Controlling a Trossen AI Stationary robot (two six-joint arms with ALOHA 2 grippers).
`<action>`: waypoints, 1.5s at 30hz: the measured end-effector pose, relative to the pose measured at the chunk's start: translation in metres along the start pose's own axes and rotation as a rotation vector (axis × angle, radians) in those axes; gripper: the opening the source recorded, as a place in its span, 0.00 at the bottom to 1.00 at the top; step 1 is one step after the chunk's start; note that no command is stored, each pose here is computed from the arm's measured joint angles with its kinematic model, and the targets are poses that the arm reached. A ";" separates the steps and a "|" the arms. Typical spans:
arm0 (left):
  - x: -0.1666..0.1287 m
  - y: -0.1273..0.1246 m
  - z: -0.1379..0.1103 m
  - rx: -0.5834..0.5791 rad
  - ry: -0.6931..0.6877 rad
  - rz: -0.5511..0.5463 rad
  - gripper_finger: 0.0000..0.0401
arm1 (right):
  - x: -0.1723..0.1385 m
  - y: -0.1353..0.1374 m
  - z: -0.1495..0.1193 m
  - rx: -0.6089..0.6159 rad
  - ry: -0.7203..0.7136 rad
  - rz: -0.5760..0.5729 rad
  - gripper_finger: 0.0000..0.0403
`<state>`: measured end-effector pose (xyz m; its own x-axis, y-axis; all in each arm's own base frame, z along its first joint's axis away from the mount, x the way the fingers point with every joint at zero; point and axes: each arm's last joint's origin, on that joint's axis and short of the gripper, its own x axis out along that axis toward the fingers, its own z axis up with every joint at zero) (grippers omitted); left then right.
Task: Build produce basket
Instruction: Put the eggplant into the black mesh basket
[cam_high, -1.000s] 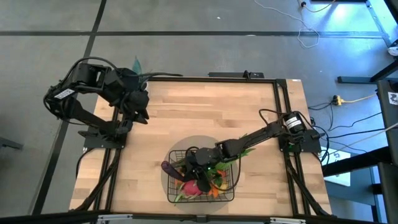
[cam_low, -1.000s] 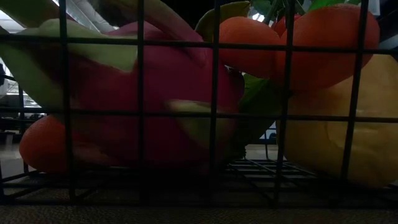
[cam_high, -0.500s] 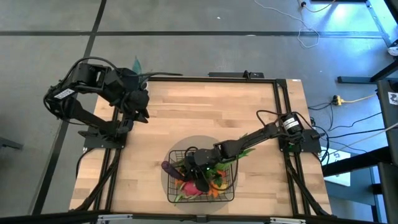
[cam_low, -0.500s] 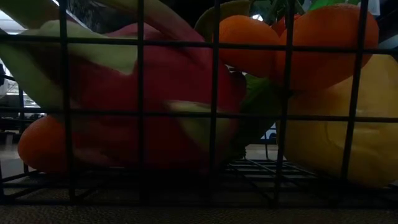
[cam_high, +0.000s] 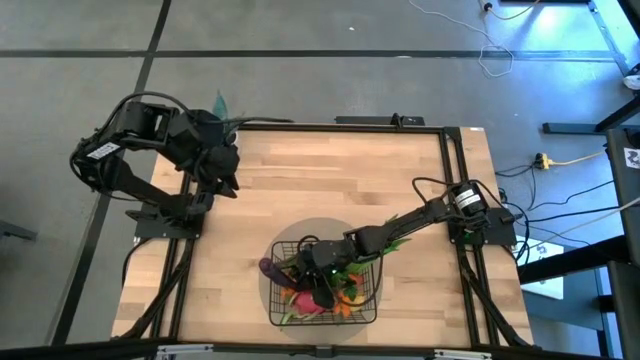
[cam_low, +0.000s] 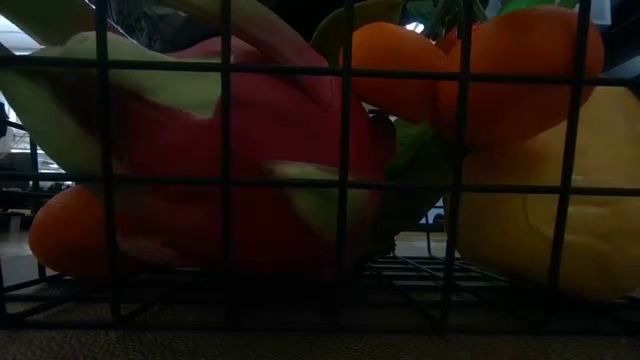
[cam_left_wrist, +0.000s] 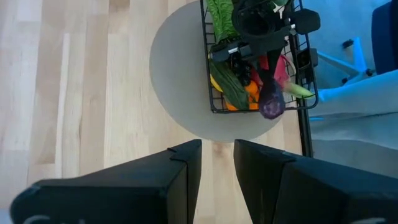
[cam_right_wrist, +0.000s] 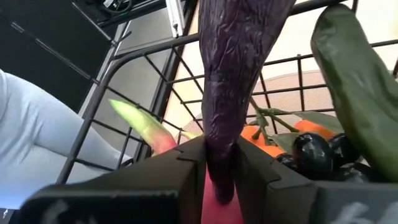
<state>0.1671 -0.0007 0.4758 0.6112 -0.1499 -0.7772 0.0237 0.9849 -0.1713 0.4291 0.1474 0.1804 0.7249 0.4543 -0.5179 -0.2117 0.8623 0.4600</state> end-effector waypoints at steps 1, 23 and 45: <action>0.000 0.000 0.000 -0.001 0.004 0.000 0.21 | 0.000 0.000 0.000 0.001 -0.002 -0.003 0.15; 0.000 0.000 -0.002 -0.004 0.023 0.001 0.21 | 0.000 0.001 0.003 -0.010 -0.022 0.039 0.19; 0.000 0.000 -0.002 -0.004 0.023 0.001 0.21 | -0.006 0.008 0.012 0.077 0.056 0.114 0.26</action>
<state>0.1652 -0.0008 0.4745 0.5928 -0.1510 -0.7910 0.0203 0.9848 -0.1727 0.4313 0.1491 0.1959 0.6608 0.5620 -0.4974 -0.2383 0.7856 0.5711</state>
